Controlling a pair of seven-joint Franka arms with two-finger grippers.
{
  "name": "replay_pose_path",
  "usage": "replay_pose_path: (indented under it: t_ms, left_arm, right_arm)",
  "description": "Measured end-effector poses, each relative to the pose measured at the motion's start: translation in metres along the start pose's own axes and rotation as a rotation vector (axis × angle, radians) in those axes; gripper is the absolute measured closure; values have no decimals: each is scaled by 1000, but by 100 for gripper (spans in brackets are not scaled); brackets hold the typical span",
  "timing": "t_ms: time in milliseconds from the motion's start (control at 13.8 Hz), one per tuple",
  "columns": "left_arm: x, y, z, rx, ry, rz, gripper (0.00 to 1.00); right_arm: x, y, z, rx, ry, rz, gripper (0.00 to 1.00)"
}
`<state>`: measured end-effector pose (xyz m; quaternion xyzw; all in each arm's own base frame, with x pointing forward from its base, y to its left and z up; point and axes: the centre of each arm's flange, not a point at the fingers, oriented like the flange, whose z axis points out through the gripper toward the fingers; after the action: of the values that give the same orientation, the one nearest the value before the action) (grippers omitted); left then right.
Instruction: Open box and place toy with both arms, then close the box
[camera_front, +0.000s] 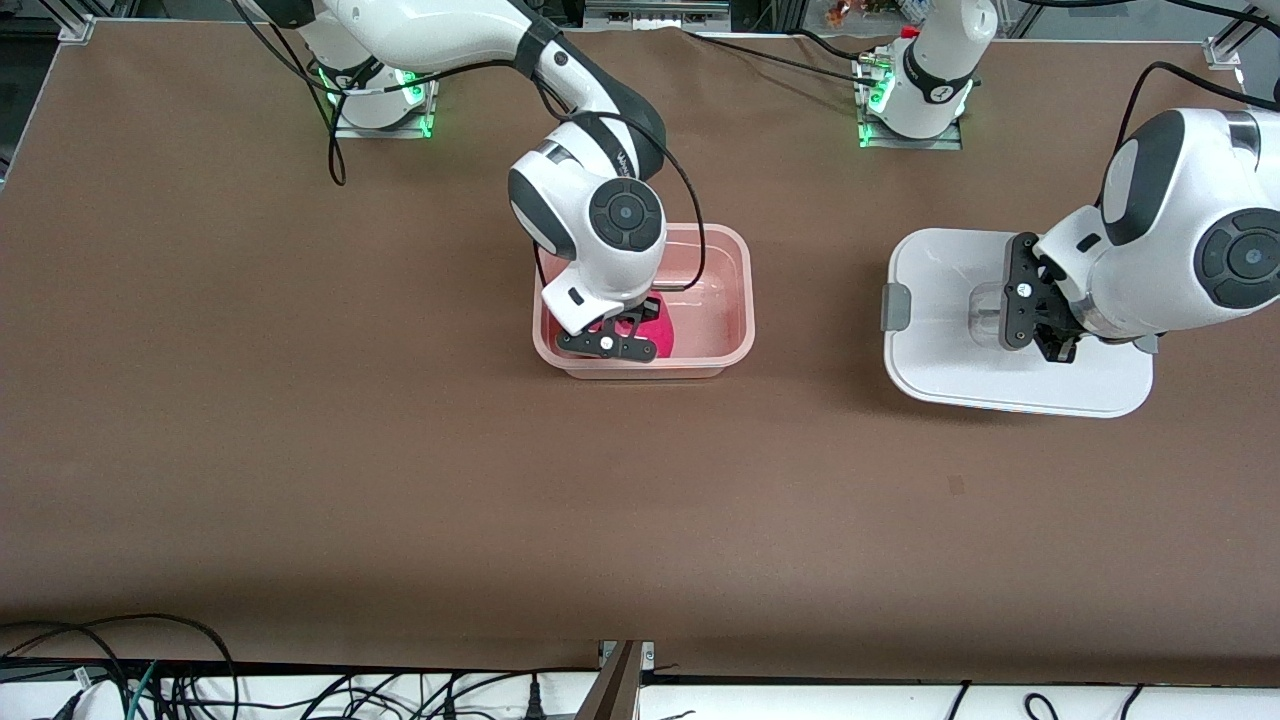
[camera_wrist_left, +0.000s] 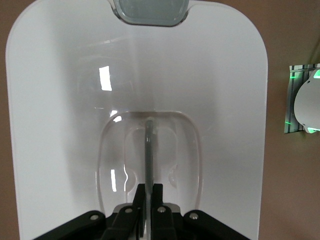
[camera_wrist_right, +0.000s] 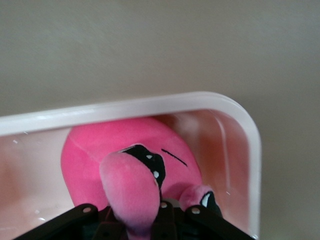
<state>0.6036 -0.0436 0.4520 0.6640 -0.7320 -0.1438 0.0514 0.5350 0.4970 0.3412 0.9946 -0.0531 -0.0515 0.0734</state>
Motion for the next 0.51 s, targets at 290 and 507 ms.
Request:
replay_pose_path:
  t_ms: [290,507]
  left_arm:
    - [0,0,0,0,0,0,93]
    - [0,0,0,0,0,0,93]
  right_arm:
    - [-13,20,-17,-97,-63,4,89]
    - [-26,18,-22,-137,-63,8,89]
